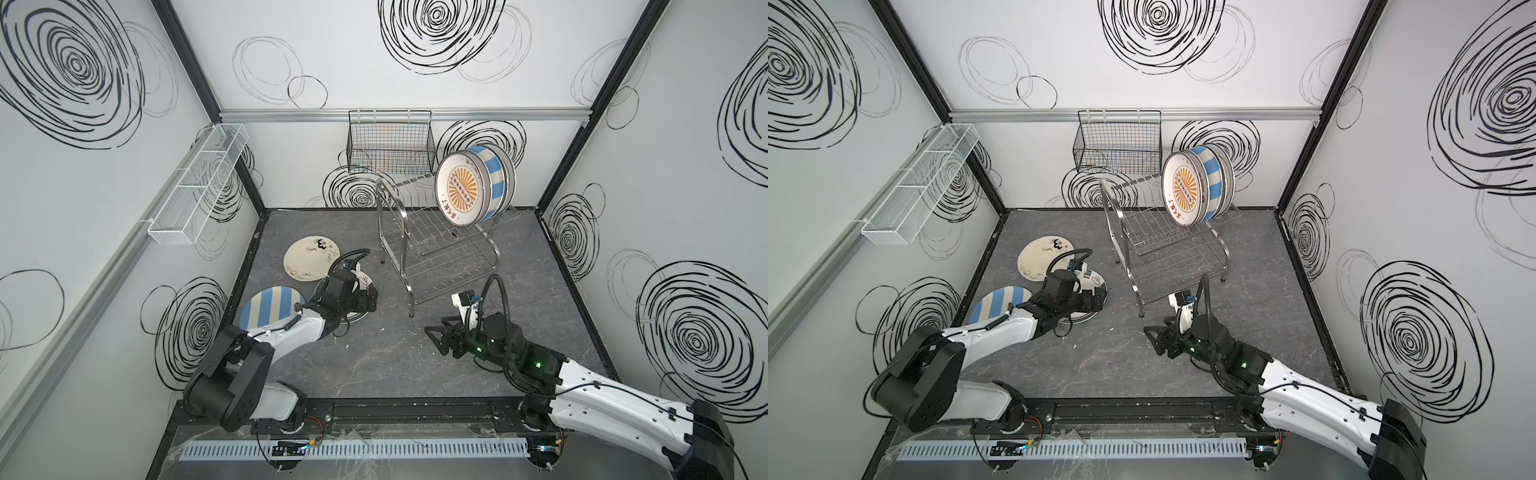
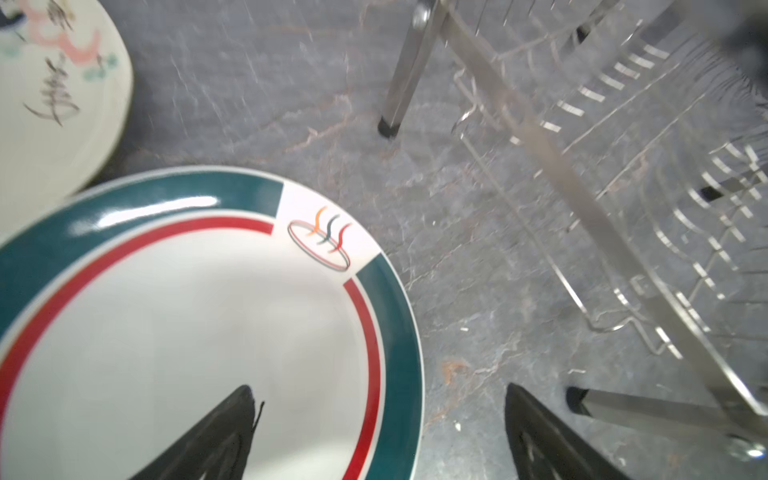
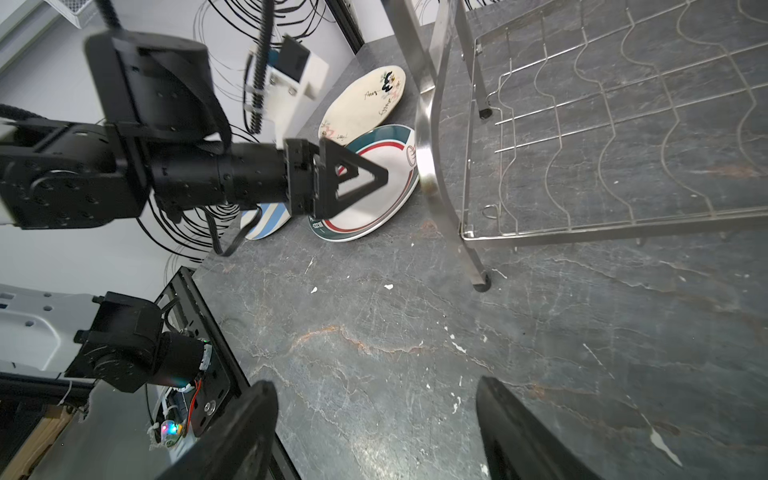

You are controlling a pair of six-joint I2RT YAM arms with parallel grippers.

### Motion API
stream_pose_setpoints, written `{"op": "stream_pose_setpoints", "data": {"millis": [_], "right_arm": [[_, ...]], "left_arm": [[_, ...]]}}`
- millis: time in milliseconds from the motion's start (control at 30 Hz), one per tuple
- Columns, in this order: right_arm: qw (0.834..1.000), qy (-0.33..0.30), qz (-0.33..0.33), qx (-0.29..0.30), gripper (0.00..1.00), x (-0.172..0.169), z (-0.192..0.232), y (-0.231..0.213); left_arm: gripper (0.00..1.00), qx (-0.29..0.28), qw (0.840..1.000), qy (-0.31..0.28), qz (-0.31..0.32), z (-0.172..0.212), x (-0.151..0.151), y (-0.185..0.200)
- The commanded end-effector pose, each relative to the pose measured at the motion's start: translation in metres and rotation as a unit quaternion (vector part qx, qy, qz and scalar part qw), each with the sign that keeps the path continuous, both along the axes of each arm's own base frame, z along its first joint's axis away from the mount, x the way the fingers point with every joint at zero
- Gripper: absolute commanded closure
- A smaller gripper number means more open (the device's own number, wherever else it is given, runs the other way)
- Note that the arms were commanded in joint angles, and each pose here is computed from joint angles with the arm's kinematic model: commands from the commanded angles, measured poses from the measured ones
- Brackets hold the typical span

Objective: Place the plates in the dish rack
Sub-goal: 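Move both grippers to the green-and-red-rimmed plate's rim on the table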

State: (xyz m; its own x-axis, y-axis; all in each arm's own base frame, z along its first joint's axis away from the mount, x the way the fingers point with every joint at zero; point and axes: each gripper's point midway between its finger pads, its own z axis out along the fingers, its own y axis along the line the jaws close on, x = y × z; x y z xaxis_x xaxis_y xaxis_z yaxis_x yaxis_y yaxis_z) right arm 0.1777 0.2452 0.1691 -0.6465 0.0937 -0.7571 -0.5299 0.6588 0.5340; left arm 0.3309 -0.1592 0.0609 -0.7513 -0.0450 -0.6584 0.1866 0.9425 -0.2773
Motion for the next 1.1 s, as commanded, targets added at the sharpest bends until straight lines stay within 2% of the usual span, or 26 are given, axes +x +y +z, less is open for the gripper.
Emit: {"op": "stream_pose_setpoints", "data": {"millis": [0,200,467,800,1067], "right_arm": [[0.999,-0.010,-0.018,0.043,0.21,0.003,0.024,0.003],[0.997,0.009,-0.031,0.068,0.21,-0.003,0.015,-0.002],[0.996,0.030,-0.060,0.060,0.20,-0.003,0.004,-0.009],[0.993,0.068,-0.095,0.022,0.20,0.001,-0.010,-0.017],[0.985,0.129,-0.093,0.059,0.20,-0.013,-0.033,-0.021]], "left_arm": [[0.04,-0.018,1.000,0.010,-0.018,-0.005,-0.004,-0.010],[0.04,-0.010,0.998,0.053,-0.035,-0.028,-0.028,-0.014],[0.04,-0.013,0.994,0.079,-0.072,-0.040,-0.058,-0.030],[0.04,-0.087,0.980,0.109,-0.142,-0.028,-0.112,-0.084],[0.04,-0.139,0.969,0.115,-0.170,-0.001,-0.155,-0.123]]}}
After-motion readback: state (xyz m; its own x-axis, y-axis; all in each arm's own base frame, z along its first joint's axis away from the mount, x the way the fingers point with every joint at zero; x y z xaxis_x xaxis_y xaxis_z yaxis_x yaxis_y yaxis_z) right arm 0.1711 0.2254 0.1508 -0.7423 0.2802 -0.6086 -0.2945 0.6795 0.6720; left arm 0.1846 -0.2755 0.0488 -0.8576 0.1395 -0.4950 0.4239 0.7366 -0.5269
